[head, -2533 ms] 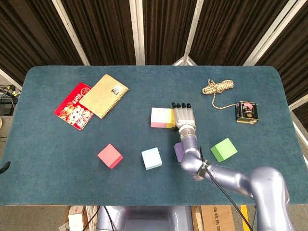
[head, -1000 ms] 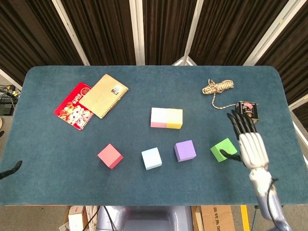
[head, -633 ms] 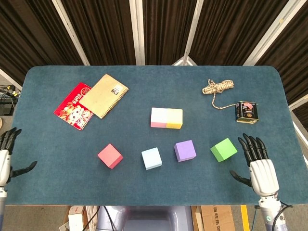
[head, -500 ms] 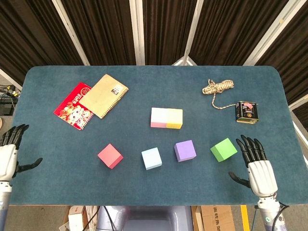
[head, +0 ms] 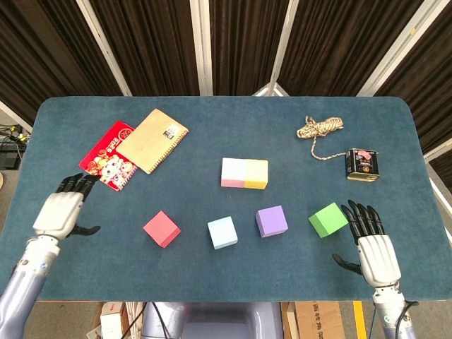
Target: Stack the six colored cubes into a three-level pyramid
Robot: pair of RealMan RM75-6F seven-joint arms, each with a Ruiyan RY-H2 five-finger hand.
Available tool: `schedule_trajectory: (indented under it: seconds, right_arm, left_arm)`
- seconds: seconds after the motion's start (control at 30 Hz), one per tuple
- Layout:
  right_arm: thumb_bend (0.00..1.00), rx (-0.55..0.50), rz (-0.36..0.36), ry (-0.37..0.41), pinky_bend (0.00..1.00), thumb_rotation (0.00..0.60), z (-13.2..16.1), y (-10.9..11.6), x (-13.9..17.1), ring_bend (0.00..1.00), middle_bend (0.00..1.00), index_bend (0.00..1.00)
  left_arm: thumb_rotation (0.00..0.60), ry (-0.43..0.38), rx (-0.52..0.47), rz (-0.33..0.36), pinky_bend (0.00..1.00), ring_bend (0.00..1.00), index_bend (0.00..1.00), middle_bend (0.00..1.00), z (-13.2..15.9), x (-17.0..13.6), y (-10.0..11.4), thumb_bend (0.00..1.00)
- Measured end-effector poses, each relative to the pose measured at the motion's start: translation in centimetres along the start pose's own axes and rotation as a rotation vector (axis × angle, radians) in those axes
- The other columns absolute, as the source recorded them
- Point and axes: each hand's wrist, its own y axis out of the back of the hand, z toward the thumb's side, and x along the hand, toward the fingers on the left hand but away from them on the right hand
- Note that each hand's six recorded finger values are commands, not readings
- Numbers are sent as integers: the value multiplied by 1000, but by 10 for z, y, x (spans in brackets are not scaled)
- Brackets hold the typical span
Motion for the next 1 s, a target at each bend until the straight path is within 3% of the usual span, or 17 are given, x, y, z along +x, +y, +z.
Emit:
schedule_trajectory:
  seconds: [0.47,0.77,1.0]
  right_arm:
    - [120,38,17,-117,0,600,-13,-12,-7,26,9,0]
    - [120,53,-6,-169,0,600,-17,-10,-7,25,9,0]
    - [120,44,7,-182,0,600,-18,-13,-7,25,9,0]
  left_arm:
    - [600,-185,221,-163,8,0,78,65,35,65,-11,114]
    - [600,-313,290,-265,3,0,78,68,64,88,-37,114]
    - [600,-370,272,-281,0,0,74,68,79,87,-52,114]
